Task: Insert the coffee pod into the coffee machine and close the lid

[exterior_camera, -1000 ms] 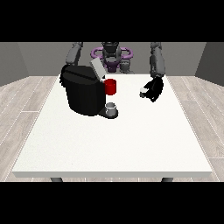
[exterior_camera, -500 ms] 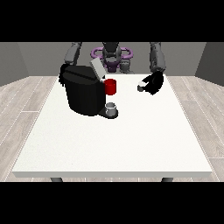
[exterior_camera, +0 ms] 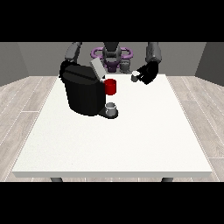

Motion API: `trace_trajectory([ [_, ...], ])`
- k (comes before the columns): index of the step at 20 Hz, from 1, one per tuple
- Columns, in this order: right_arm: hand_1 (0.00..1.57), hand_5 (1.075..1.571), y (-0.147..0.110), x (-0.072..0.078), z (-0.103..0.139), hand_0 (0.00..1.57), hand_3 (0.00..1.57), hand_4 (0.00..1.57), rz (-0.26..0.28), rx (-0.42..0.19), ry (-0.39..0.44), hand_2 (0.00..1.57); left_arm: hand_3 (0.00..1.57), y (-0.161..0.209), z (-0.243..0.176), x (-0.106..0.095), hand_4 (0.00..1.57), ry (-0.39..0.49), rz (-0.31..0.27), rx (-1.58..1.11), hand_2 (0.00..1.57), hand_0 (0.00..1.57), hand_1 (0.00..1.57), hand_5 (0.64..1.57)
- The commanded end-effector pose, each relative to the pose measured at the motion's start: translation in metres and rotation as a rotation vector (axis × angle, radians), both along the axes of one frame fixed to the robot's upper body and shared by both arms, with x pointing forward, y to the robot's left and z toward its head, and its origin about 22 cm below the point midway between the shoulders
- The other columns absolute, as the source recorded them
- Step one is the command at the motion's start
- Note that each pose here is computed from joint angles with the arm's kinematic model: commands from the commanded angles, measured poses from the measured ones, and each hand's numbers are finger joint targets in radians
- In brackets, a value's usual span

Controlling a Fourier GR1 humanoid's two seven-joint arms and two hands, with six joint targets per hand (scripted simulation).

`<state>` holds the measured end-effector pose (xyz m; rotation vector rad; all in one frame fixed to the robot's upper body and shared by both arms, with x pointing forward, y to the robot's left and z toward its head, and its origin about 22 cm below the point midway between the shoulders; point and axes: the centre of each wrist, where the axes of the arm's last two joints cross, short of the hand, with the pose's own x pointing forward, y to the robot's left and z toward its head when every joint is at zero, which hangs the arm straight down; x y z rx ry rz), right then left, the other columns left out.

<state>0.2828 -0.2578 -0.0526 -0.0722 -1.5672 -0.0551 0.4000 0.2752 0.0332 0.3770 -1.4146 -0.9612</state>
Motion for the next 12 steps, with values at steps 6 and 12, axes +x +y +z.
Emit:
trace_trajectory([
  [6, 0.0, 1.571, -0.021, -0.011, -0.02, 0.0, 0.0, 0.17, -0.055, -0.031, 0.027, 0.0, 1.42, -0.063, 0.038, 0.015, 0.63, -0.026, -0.054, -0.016, 1.47, 1.46, 1.46, 1.571],
  [12, 0.0, 1.571, -0.026, -0.008, -0.026, 0.0, 0.0, 0.21, -0.083, 0.004, -0.003, 0.0, 1.37, -0.092, 0.074, 0.024, 0.65, -0.021, -0.081, -0.12, 1.41, 1.37, 1.37, 1.571],
])
